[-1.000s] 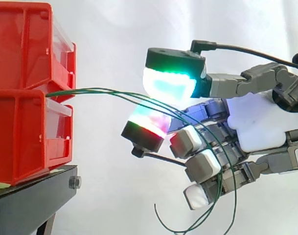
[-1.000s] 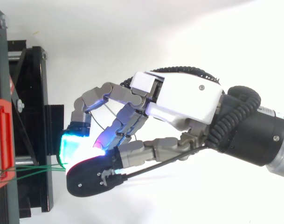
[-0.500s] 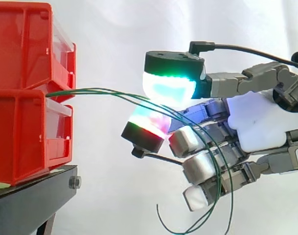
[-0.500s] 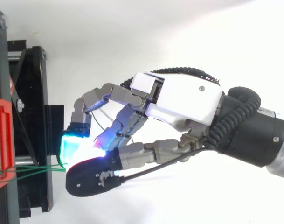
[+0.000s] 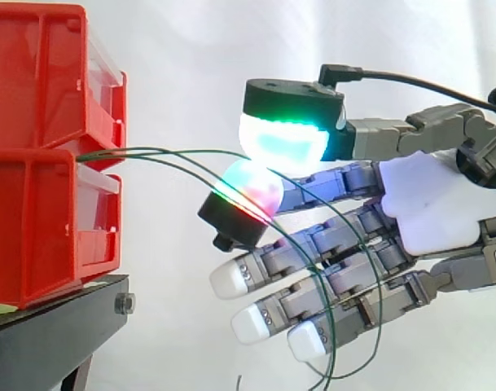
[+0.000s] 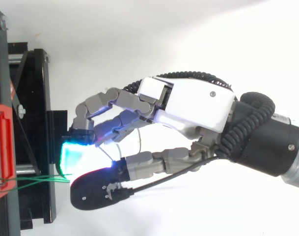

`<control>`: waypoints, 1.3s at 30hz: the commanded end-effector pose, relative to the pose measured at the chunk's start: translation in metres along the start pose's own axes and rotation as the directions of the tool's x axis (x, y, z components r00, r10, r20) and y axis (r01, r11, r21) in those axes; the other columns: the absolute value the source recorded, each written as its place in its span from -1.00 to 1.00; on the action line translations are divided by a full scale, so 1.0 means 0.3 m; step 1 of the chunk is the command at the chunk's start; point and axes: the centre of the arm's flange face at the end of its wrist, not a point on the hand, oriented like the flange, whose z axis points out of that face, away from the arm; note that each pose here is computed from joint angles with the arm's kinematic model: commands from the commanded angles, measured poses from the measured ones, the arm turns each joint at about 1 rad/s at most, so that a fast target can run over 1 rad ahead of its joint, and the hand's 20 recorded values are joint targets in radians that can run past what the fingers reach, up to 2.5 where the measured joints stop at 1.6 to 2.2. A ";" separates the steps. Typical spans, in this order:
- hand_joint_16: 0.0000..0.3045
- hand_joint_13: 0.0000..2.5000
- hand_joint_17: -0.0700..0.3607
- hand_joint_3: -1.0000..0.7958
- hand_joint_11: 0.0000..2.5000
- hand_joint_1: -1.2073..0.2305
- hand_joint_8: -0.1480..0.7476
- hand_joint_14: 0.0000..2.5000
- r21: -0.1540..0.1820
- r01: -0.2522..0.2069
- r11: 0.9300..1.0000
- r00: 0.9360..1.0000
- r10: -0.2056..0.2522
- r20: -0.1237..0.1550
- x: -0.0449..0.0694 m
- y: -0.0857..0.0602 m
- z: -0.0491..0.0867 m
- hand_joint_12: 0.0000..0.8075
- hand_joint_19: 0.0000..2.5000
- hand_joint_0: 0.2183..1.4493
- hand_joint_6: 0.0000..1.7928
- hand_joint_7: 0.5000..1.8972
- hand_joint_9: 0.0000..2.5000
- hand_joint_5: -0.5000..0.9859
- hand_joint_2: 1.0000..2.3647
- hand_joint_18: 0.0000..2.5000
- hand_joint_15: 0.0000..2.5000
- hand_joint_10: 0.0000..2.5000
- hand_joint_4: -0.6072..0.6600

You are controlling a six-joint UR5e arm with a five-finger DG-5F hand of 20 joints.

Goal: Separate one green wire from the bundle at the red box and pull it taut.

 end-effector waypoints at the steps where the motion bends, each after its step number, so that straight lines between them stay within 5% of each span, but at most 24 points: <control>1: -0.70 -0.60 -0.20 -0.04 -0.92 -0.47 -0.31 -0.99 0.021 0.014 1.000 1.000 -0.014 0.001 -0.007 0.013 -0.018 -0.24 -0.61 -0.38 -0.03 -0.13 -0.50 -0.46 -0.98 -0.66 -0.77 -1.00 -0.31; 10: -0.71 -0.65 -0.21 -0.04 -1.00 -0.50 -0.37 -0.99 0.066 0.035 0.997 0.999 -0.036 0.015 -0.026 0.028 -0.050 -0.26 -0.65 -0.38 -0.04 -0.11 -0.61 -0.46 -0.97 -0.71 -0.84 -1.00 -0.39; 16: -0.70 -0.63 -0.21 -0.03 -1.00 -0.50 -0.36 -0.99 0.107 0.016 0.994 1.000 -0.018 0.017 -0.034 -0.033 -0.066 -0.26 -0.64 -0.38 -0.04 -0.09 -0.59 -0.46 -0.97 -0.69 -0.82 -1.00 -0.37; 21: -0.70 -0.60 -0.20 -0.02 -0.97 -0.50 -0.32 -0.99 0.122 -0.051 0.991 0.999 0.048 0.025 -0.041 -0.089 -0.073 -0.24 -0.63 -0.38 -0.03 -0.11 -0.52 -0.46 -0.97 -0.68 -0.80 -1.00 -0.34; 26: -0.69 -0.58 -0.18 -0.03 -0.92 -0.50 -0.29 -0.99 0.080 -0.140 0.987 0.990 0.139 0.013 -0.032 -0.201 -0.067 -0.24 -0.62 -0.38 -0.03 -0.12 -0.47 -0.46 -0.97 -0.65 -0.78 -1.00 -0.32; 29: -0.69 -0.57 -0.18 -0.03 -0.91 -0.50 -0.29 -0.99 -0.001 -0.218 0.976 0.976 0.218 -0.016 -0.018 -0.267 -0.053 -0.24 -0.62 -0.38 -0.03 -0.14 -0.46 -0.46 -0.97 -0.65 -0.78 -1.00 -0.32; 35: -0.69 -0.55 -0.18 -0.02 -0.89 -0.49 -0.27 -0.99 -0.049 -0.243 0.969 0.970 0.241 -0.037 -0.007 -0.291 -0.046 -0.22 -0.61 -0.38 -0.03 -0.14 -0.43 -0.46 -0.97 -0.64 -0.76 -1.00 -0.32; 39: -0.69 -0.55 -0.18 -0.02 -0.87 -0.49 -0.26 -0.99 -0.051 -0.245 0.968 0.969 0.243 -0.041 -0.010 -0.320 -0.052 -0.22 -0.61 -0.37 -0.03 -0.14 -0.42 -0.46 -0.97 -0.63 -0.76 -0.99 -0.32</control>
